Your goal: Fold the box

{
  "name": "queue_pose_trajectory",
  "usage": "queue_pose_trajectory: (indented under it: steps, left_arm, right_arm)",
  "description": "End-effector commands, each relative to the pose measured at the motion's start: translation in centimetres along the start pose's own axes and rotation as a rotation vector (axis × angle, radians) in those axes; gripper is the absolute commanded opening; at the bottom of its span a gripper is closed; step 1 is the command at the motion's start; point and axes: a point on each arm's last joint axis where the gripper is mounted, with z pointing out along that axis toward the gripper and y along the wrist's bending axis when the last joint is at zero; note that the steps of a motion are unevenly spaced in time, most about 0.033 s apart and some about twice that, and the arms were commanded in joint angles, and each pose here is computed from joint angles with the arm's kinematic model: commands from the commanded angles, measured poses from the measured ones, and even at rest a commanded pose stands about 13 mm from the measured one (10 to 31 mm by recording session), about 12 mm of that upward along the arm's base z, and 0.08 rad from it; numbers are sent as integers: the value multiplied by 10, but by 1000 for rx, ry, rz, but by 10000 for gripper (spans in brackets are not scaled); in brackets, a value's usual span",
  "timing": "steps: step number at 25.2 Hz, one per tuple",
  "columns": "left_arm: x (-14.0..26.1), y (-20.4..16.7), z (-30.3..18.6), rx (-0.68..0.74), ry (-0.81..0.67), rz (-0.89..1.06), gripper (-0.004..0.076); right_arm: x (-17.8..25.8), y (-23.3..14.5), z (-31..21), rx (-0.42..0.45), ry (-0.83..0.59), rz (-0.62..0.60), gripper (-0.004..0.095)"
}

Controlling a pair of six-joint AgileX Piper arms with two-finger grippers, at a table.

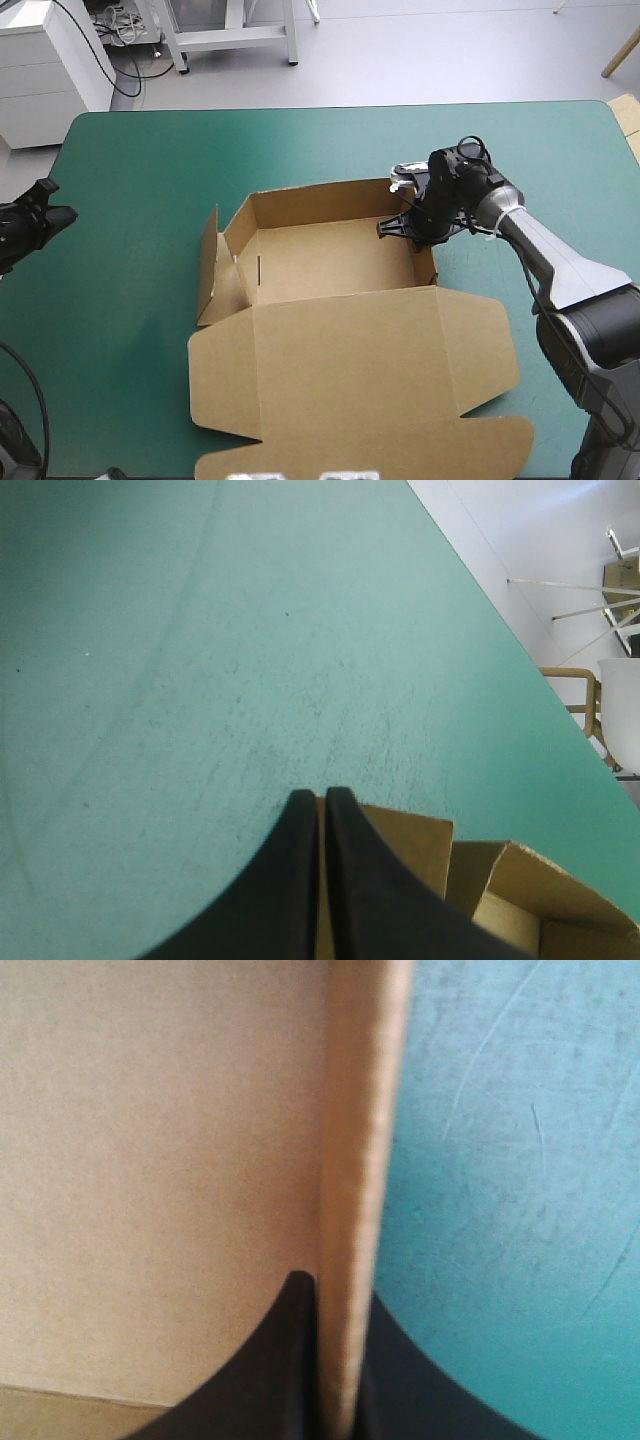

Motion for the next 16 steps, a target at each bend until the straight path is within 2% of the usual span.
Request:
queue_pose_trajectory:
  steps: [1,3,5,9,13,16]
  left_arm:
    - [-3,-18,-13,60,-62,92,7]
    - [-1,-19,-13,67,-43,158,7]
    - [-1,-19,-13,70,-38,161,8]
    - [-1,-19,-13,70,-40,195,37]
    - [1,-20,-13,78,-28,299,185]
    - [1,-20,-13,81,-30,324,396]
  right_arm:
    - [-4,1,-32,-6,-111,-69,-2]
    - [-4,1,-44,-8,-156,-97,-2]
    - [-7,3,-77,-13,-278,-126,-3]
    - [-6,5,-119,-9,-375,-188,-22]
    - [-1,7,-154,-18,-430,-196,-20]
    - [1,10,-175,-44,-494,-194,-21]
